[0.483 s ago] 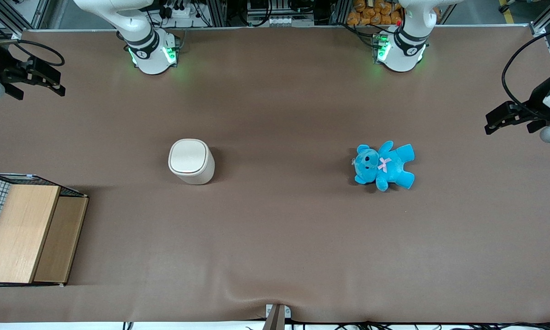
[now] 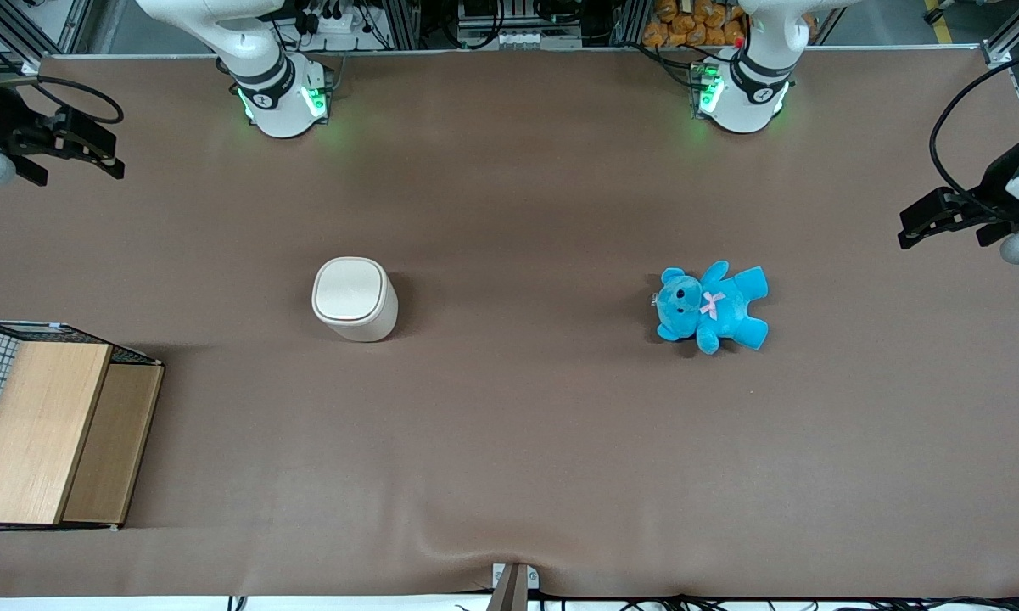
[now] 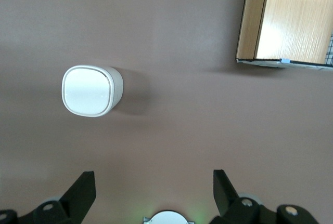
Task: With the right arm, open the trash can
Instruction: 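Move the right gripper out over the white trash can's lid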
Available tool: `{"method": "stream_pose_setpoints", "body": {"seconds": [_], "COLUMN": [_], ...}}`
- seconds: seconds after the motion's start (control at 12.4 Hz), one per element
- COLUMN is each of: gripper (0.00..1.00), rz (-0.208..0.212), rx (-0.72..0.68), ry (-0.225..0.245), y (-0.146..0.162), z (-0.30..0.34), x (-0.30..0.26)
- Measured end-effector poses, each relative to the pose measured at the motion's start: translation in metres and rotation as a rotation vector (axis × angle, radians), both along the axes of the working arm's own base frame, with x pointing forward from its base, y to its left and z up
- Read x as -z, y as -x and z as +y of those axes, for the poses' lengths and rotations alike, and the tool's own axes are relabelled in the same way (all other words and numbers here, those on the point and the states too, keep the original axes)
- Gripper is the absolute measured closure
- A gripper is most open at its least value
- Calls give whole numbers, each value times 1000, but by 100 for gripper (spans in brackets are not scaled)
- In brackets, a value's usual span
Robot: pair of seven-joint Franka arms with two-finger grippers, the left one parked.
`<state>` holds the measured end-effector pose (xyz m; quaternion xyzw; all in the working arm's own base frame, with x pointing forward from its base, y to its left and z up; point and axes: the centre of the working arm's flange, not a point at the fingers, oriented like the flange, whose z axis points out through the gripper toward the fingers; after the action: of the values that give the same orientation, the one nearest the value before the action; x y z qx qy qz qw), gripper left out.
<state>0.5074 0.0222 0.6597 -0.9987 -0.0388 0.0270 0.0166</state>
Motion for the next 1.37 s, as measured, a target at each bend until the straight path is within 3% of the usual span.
{"method": "stream_pose_setpoints", "body": {"seconds": [0.48,0.97,1.21,1.29,1.37], "gripper": [0,3,37,37,46], "rz": [-34,9,25,27,25], "rx": [-22,-66,-97,-76,-61], "ry": [5,30,41,47,57], "y": [-5,12,19,22,26], "z": [65,137,171,183,193], "x": [20,47,104,127,149]}}
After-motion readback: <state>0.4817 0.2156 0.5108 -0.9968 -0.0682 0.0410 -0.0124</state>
